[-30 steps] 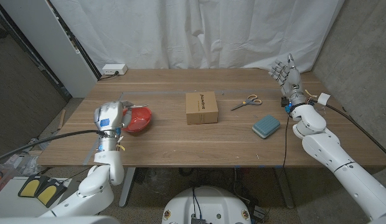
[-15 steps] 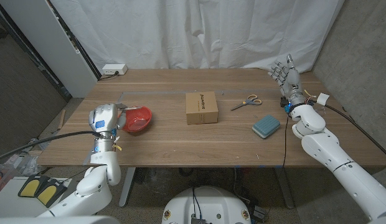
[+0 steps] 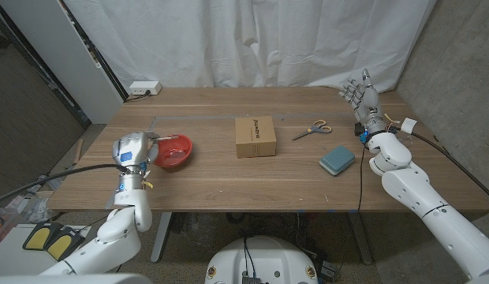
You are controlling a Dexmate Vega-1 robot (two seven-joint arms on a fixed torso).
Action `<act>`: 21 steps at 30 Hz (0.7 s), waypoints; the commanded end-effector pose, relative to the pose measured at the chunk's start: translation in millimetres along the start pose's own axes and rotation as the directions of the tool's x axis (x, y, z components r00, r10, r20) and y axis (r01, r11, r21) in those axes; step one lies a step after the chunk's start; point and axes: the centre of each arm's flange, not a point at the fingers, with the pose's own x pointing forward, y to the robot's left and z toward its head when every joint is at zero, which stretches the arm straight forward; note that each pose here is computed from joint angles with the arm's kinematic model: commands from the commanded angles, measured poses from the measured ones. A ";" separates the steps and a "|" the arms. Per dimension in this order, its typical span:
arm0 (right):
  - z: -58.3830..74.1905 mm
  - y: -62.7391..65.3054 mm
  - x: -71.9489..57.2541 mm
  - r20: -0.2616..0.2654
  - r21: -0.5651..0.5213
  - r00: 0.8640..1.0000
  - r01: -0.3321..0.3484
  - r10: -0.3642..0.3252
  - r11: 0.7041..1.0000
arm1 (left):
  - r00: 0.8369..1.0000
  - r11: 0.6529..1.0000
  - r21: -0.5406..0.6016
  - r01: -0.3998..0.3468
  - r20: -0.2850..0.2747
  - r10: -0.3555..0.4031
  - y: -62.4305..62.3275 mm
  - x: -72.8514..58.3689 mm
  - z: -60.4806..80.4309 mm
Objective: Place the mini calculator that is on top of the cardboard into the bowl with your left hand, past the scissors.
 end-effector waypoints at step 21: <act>1.8 8.5 -4.0 -0.022 -0.020 1.000 0.006 -0.006 1.000 | 0.995 0.994 0.028 0.103 0.009 -0.103 -21.6 15.8 0.2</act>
